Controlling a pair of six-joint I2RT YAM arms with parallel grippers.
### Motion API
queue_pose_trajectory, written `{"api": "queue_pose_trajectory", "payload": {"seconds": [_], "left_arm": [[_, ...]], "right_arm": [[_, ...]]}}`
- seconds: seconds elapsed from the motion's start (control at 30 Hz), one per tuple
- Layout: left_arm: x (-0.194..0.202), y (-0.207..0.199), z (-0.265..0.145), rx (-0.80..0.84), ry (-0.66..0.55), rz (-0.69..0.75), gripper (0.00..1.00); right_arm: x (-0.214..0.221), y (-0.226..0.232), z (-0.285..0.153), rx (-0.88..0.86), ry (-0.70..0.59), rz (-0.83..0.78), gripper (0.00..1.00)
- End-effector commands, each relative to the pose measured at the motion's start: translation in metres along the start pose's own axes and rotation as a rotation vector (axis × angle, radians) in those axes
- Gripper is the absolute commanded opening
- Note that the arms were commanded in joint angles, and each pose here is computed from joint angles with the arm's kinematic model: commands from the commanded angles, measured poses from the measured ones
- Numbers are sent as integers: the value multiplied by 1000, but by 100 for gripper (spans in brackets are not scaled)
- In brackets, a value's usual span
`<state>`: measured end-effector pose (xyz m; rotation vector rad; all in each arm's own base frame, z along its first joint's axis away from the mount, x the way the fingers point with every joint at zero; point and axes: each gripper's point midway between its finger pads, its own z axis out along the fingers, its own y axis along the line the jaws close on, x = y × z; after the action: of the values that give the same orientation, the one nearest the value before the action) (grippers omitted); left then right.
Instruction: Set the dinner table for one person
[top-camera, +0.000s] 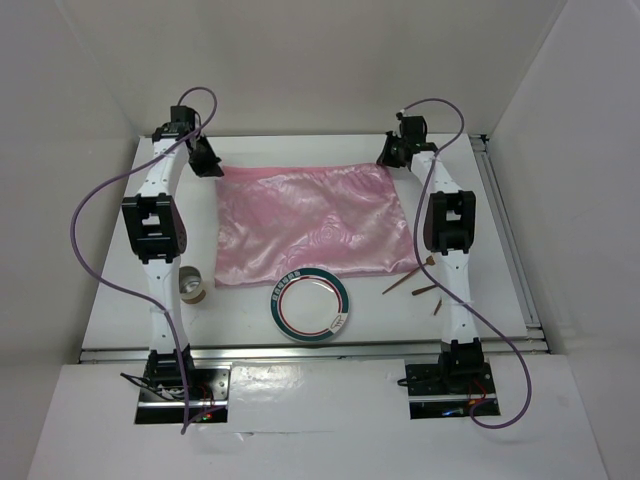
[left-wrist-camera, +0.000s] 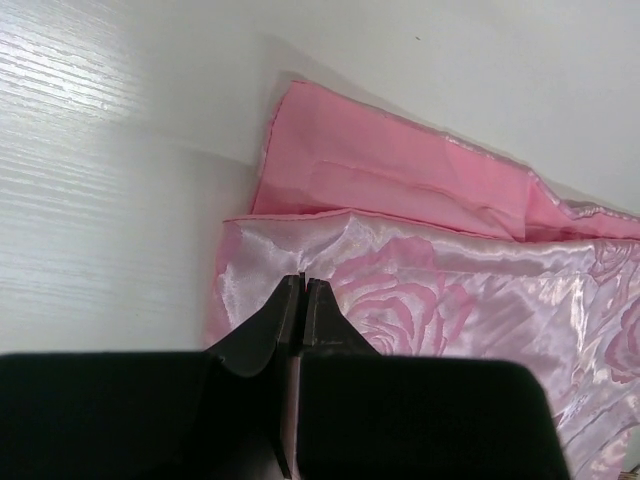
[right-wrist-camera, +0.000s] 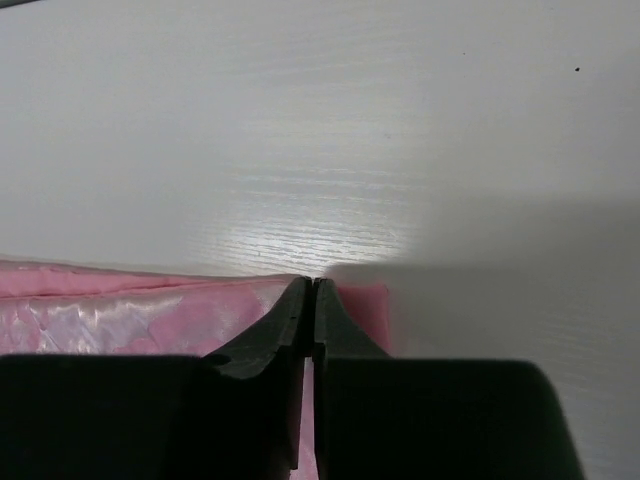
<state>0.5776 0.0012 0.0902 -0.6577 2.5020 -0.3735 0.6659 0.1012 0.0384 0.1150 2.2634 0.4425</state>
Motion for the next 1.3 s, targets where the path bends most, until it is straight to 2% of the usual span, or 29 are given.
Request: {"api": "queue_pose_trajectory", "payload": {"seconds": [0.0,0.07,0.2,0.3,0.33,0.37,0.47,0.5,0.57,0.8,0.83,1.0,1.03,1.1,1.17,1.23,1.27], "left_arm": [[-29,-31,-41,86,-104,18,0],[-30,-31,-41,86,-104,18,0],[-27,-17,-35,17,-101,8,0],[-14,8,-14,-62,-57,-34,49],[-14,9,-11,-61,-59,-34,57],[-9,13,-2,-70,-42,-36,74],[-6,17,13,-69,-25,-38,86],[-3,19,21,-74,-16,-40,95],[1,23,27,-80,-4,-42,95],[4,24,46,-64,8,-43,78],[4,24,46,-64,8,-43,69],[-5,20,29,-66,-33,-37,37],[-7,19,29,-62,-41,-36,36],[-8,18,24,-60,-45,-35,21],[-11,15,19,-55,-54,-34,14],[-11,14,15,-55,-54,-34,2],[-11,13,15,-47,-50,-34,0]], "right_arm": [[-26,12,-9,-16,-69,-36,4],[-31,14,-12,-20,-83,-40,0],[-43,18,-22,-18,-114,-45,0],[-50,22,-29,-21,-125,-39,0],[-50,22,-29,-21,-125,-39,0],[-50,22,-29,-21,-125,-39,0],[-46,22,-27,-28,-114,-37,0],[-46,22,-27,-28,-114,-37,0],[-46,22,-27,-28,-114,-37,0],[-46,22,-27,-28,-114,-37,0],[-46,22,-27,-28,-114,-37,0],[-46,22,-27,-28,-114,-37,0],[-43,22,-27,-25,-105,-35,0],[-43,22,-27,-26,-105,-26,0],[-43,22,-27,-26,-105,-26,0],[-43,22,-27,-26,-105,-26,0],[-41,20,-27,-14,-98,-23,0]]}}
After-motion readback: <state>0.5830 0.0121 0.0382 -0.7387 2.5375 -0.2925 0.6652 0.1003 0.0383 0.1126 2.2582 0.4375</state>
